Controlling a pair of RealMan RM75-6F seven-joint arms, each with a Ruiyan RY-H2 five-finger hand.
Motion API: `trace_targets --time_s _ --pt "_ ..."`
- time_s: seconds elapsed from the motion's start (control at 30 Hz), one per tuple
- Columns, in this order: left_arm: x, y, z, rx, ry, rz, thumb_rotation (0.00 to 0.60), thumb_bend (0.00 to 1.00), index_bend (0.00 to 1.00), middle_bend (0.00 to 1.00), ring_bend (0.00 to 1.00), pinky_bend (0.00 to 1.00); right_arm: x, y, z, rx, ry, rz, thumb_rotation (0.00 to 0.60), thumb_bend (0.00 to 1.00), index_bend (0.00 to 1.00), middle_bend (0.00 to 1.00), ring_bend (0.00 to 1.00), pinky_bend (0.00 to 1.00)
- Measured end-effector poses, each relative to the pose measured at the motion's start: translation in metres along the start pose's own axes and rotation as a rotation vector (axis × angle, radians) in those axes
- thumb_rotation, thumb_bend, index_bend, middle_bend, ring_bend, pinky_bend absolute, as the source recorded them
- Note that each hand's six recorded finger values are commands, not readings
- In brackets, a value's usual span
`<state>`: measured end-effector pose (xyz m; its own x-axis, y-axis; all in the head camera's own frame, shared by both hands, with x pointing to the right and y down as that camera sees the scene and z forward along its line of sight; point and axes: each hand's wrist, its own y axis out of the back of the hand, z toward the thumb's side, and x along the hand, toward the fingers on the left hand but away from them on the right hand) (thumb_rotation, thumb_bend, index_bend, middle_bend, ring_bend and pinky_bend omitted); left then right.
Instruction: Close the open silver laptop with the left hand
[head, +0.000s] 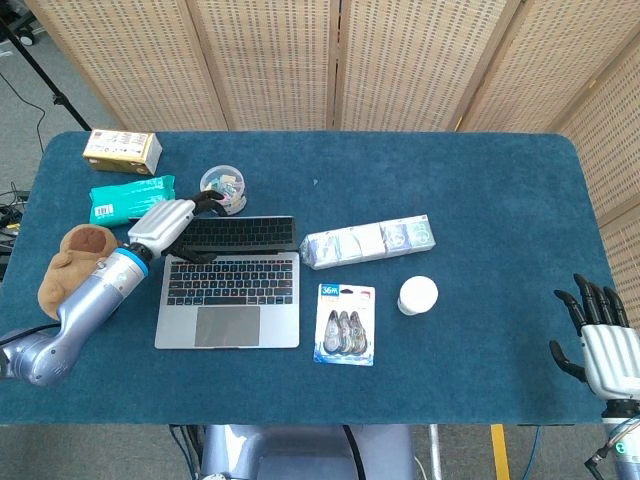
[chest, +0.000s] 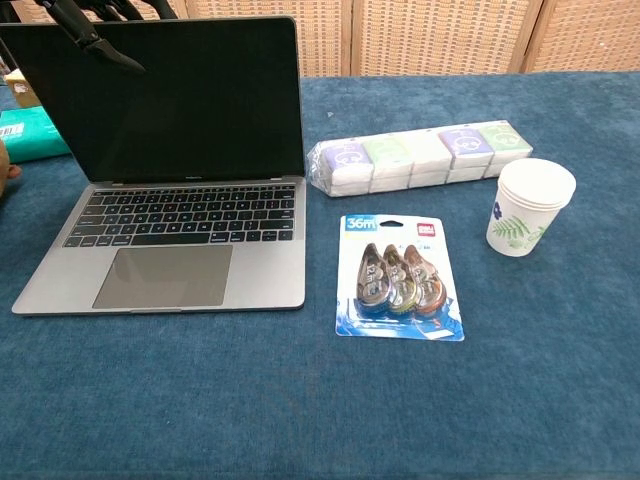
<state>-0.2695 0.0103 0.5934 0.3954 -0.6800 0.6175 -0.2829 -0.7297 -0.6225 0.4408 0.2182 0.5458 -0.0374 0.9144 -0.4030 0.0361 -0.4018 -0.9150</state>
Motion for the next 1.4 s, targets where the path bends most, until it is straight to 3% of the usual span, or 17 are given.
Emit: trace_targets --time_s 1.4 --pt "-0.044 -0.037 0.029 0.0 -0.004 -0.109 0.6 0.2 0.36 0.2 0.26 0.24 -0.001 -0.006 -0.001 0.009 -0.012 0.029 0.6 0.38 0.16 0.0 0.0 0.0"
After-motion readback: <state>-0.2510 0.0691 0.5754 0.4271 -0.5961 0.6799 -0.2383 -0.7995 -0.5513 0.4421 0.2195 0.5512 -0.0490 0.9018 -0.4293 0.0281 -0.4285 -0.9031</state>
